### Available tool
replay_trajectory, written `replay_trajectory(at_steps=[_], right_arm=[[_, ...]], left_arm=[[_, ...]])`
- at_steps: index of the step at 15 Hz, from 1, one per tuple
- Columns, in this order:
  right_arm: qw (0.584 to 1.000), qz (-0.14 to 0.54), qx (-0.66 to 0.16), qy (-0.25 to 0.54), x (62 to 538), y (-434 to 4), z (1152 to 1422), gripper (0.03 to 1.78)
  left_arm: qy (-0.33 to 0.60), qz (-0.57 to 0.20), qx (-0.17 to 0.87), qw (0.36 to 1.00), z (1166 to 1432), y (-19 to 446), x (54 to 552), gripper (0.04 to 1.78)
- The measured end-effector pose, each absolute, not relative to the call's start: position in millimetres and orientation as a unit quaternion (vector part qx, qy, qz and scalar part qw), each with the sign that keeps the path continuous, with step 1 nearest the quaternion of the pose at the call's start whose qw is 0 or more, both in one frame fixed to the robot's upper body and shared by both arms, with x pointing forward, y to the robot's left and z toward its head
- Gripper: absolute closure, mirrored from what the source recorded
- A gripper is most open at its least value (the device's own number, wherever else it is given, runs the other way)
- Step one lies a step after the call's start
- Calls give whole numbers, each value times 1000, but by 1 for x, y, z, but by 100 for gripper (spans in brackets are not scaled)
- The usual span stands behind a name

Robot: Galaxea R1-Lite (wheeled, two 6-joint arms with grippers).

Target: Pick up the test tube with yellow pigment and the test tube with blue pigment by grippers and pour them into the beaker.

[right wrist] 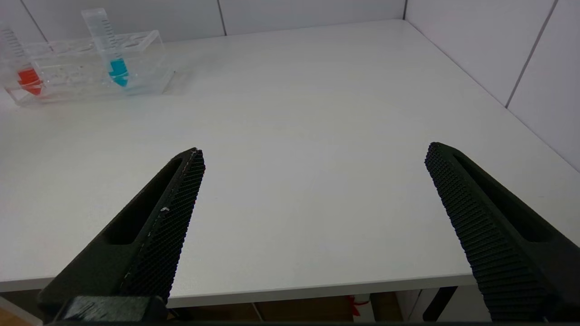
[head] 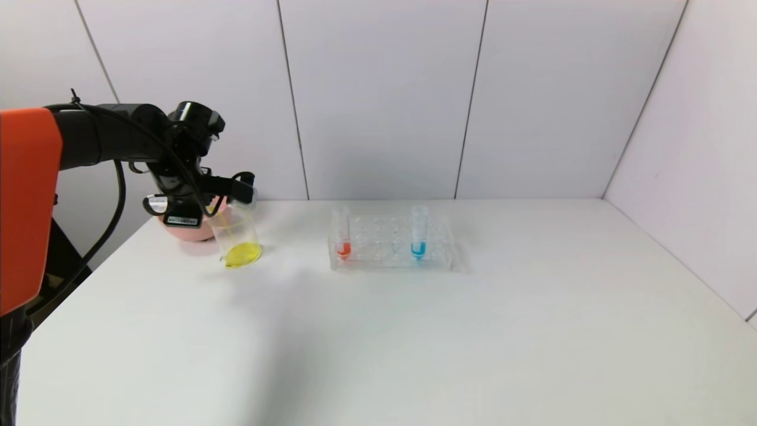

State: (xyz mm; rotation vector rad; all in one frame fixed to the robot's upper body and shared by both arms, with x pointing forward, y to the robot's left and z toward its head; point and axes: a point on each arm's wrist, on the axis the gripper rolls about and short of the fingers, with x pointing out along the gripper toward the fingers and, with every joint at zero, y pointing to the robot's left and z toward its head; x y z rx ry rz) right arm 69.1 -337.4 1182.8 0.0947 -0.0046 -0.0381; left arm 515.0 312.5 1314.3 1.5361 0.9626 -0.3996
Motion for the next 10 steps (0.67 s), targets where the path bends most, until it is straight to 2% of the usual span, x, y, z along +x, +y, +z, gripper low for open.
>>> replay_trajectory(at_steps=[10], right_arm=[[999,-19,47,-2,69,-337,1183,4]], left_arm=[[423,-149,683,576,1317,306,514,127]])
